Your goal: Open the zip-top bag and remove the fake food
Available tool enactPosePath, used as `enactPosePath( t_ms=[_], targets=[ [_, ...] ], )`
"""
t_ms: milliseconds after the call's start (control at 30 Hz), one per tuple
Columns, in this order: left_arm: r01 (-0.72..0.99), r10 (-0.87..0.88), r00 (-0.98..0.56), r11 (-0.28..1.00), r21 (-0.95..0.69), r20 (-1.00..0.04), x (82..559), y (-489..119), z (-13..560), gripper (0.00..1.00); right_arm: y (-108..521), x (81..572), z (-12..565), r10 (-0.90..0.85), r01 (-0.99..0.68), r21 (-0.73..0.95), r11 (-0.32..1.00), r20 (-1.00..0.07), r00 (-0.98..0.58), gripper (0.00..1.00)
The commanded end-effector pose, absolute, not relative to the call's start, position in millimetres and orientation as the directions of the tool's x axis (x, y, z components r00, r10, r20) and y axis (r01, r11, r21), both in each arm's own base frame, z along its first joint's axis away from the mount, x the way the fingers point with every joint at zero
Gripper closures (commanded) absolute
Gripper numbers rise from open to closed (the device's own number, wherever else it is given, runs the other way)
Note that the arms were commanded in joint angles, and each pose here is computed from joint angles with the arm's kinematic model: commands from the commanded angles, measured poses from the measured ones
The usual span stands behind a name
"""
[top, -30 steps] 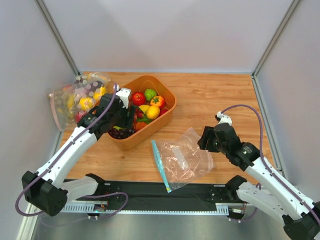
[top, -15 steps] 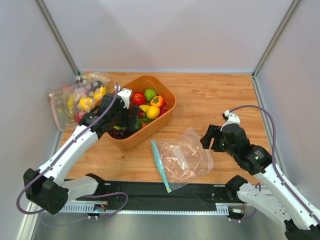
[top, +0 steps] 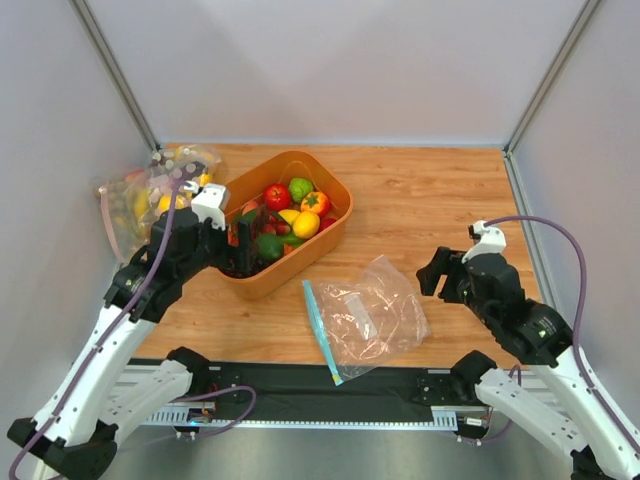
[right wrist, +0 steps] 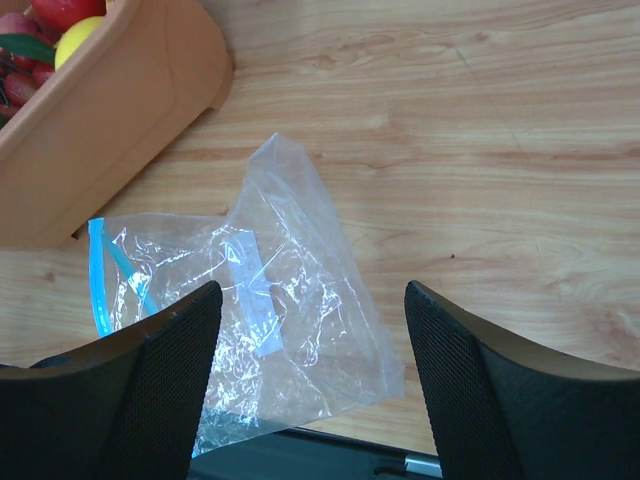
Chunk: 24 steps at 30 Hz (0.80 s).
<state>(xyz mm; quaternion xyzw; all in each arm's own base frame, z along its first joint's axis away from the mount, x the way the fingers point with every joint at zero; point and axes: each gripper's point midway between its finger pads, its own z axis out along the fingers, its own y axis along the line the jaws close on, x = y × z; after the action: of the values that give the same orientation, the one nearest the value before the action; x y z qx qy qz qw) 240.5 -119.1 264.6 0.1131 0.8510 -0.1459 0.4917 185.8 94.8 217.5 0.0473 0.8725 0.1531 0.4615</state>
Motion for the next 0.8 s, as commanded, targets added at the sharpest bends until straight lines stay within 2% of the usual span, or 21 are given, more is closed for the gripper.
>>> enactPosePath(
  t_ms=[0, 167, 267, 500, 533, 767],
  targets=[
    [0.301, 0.005, -0.533, 0.936, -0.184, -0.846, 213.3, -108.2, 274.2, 0.01, 79.1, 185.8, 247.7, 0.22, -0.054, 0.281, 0.958, -0.842, -0.494, 0.24],
    [0.268, -0.001, -0.57, 0.945, -0.186, -0.822, 185.1, -92.1, 277.6, 0.01, 69.4, 180.1, 271.7, 0.231, -0.064, 0.286, 0.956, -0.871, -0.433, 0.2],
    [0.248, 0.0, -0.571, 0.953, -0.172, -0.821, 175.5, -82.6, 278.6, 0.01, 62.2, 174.7, 285.9, 0.242, -0.074, 0.292, 0.954, -0.889, -0.39, 0.1],
    [0.218, -0.039, -0.508, 0.961, -0.172, -0.861, 155.1, -64.3, 297.1, 0.01, 48.1, 159.7, 300.9, 0.238, -0.083, 0.283, 0.955, -0.905, -0.353, 0.03],
    [0.213, -0.049, -0.5, 0.961, -0.177, -0.865, 152.5, -62.4, 301.8, 0.01, 46.9, 158.0, 302.5, 0.239, -0.084, 0.284, 0.955, -0.906, -0.349, 0.0],
    [0.204, -0.046, -0.497, 0.964, -0.169, -0.866, 141.9, -54.8, 309.3, 0.01, 35.9, 147.1, 308.2, 0.263, -0.079, 0.301, 0.95, -0.913, -0.312, 0.0]
  ],
)
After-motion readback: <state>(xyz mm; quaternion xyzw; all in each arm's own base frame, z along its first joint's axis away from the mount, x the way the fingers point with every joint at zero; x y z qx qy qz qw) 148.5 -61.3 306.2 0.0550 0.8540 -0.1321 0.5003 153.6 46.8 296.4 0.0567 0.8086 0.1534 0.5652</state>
